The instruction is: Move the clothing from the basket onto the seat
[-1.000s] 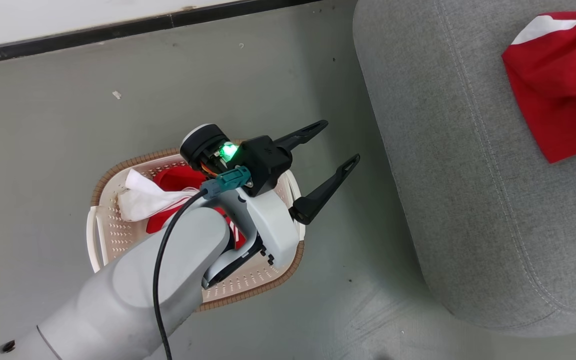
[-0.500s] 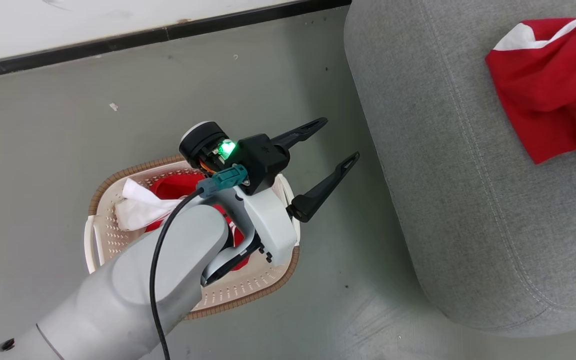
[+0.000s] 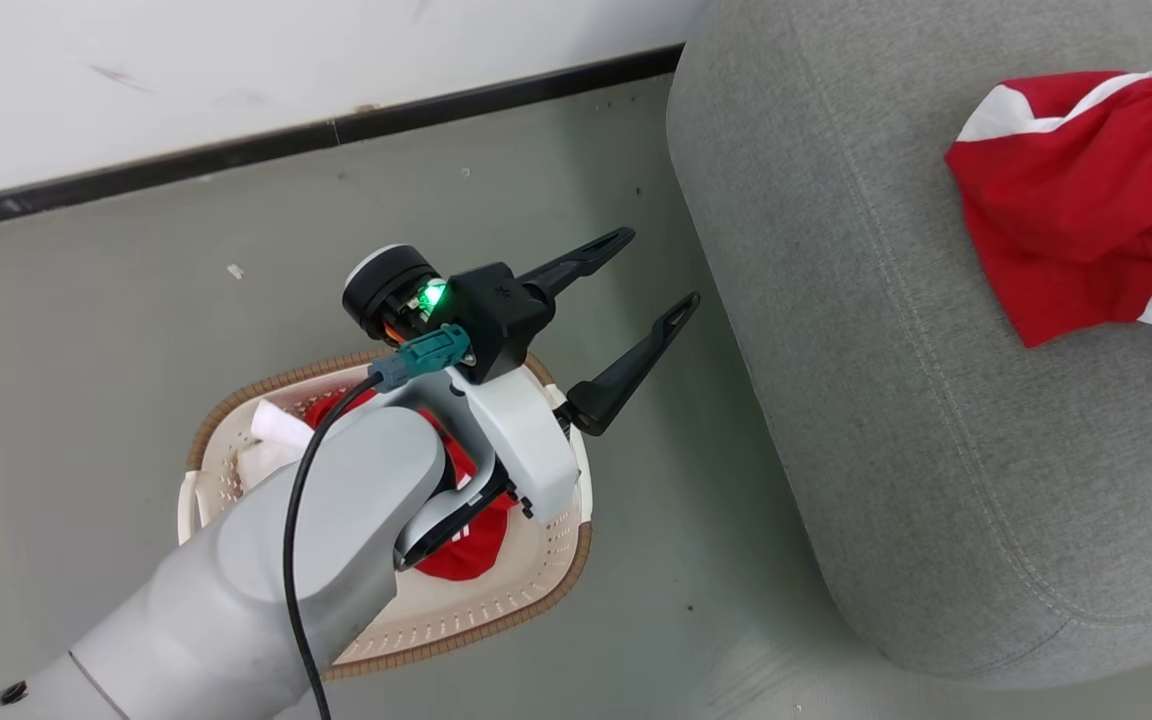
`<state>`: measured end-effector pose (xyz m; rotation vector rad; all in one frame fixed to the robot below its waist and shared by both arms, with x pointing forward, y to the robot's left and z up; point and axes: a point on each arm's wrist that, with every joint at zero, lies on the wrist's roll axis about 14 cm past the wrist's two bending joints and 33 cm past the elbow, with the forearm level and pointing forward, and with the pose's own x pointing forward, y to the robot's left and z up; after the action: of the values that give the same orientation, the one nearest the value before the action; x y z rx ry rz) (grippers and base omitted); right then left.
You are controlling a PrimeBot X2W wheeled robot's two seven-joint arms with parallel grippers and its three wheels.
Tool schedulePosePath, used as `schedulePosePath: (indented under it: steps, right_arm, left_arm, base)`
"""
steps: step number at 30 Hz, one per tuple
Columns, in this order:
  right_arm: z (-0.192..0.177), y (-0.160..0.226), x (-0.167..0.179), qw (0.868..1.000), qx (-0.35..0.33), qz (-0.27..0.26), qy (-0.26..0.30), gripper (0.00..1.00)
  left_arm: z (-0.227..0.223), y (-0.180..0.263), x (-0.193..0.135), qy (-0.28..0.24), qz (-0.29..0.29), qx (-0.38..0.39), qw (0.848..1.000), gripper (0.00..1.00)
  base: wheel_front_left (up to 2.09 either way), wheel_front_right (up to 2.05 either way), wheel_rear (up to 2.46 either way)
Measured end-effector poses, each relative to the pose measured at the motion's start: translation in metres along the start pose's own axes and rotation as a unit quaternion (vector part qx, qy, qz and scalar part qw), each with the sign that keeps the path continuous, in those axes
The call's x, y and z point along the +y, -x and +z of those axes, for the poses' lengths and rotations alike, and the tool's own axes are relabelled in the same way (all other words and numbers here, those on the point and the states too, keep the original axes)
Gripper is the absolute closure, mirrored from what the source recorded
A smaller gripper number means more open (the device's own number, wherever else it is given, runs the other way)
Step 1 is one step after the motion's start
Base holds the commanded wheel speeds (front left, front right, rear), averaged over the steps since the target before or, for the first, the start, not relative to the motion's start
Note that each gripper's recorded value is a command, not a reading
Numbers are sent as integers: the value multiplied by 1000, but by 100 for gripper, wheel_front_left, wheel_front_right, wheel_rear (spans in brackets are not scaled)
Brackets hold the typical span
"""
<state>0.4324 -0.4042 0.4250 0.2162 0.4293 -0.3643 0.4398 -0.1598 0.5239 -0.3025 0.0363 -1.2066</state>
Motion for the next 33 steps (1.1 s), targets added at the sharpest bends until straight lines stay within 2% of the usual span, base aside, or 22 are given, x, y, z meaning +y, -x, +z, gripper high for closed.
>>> schedulePosePath:
  steps: [11, 17, 26, 33]
  right_arm:
    - [5, 29, -12, 1000, 4, 6, 18, 0]
    - [35, 41, -6, 998, -39, 27, 31, 0]
    - [68, 57, 29, 989, -114, 86, 39, 0]
    - [95, 72, 67, 972, -181, 143, 37, 0]
  left_arm:
    - [17, 3, -12, -11, 8, -12, 1000, 0]
    - [24, 8, -15, -12, 20, -18, 1000, 0]
    - [41, 20, -11, -23, 55, -36, 998, 0]
    - [50, 41, 4, -24, 104, -46, 993, 0]
  base:
    - [0, 0, 0]
    - [0, 0, 0]
    - [0, 0, 0]
    - [0, 0, 0]
